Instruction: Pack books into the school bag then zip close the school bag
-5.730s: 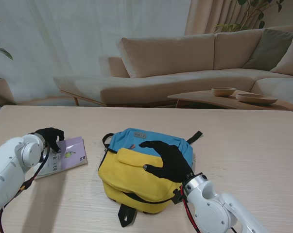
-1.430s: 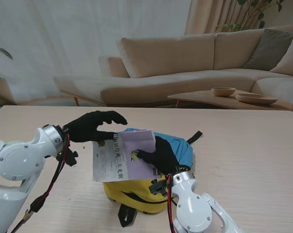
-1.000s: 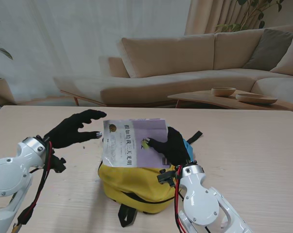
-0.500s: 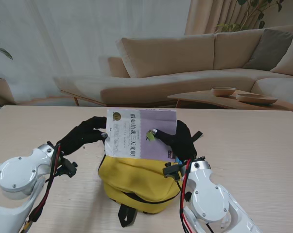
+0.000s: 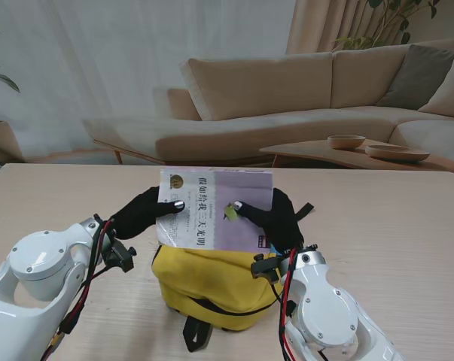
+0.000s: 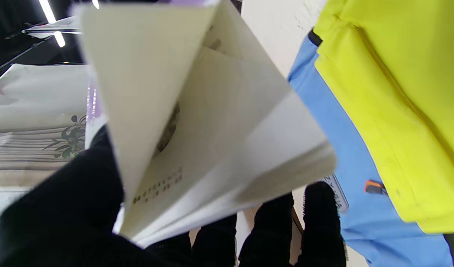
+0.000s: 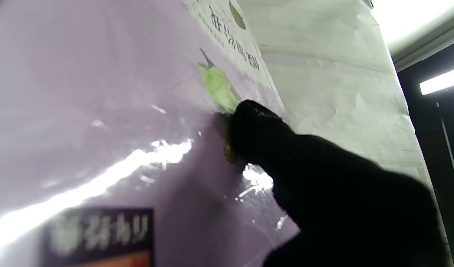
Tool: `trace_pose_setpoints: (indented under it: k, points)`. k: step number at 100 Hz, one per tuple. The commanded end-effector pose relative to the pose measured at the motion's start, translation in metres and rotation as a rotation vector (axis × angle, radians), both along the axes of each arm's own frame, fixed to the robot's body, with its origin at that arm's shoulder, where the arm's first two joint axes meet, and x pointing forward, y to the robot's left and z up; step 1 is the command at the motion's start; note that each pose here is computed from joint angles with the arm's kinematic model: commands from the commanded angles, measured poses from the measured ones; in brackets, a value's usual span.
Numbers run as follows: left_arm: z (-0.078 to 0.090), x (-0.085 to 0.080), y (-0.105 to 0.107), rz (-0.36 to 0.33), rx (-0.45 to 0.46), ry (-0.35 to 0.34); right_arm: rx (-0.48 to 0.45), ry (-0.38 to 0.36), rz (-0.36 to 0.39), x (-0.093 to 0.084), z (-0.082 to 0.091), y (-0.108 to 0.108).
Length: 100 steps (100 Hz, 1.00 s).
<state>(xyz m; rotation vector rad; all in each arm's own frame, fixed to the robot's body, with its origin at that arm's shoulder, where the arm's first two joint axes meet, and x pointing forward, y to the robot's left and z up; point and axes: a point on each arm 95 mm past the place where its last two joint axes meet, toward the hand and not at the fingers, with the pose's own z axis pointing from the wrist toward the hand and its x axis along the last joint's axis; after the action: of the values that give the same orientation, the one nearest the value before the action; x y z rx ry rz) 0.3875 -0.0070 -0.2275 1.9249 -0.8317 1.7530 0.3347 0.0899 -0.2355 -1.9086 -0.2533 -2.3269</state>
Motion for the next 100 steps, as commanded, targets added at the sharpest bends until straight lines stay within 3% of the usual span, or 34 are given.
trace_pose_setpoints:
  k: [1,28,51,100]
  points:
    - [0.001,-0.003,-0.008,-0.027,-0.038,0.018,0.022,0.004,0.023,-0.004,0.003,0.006]
    - [0.004,-0.005,-0.012,-0.072,-0.118,0.067,0.029,0.038,0.034,-0.004,-0.001,0.010]
    - [0.008,-0.010,-0.009,-0.079,-0.136,0.050,-0.016,0.064,0.062,-0.002,-0.003,0.009]
    - [0.015,-0.017,0.015,0.124,-0.128,-0.040,-0.188,0.023,0.108,0.001,-0.010,-0.001]
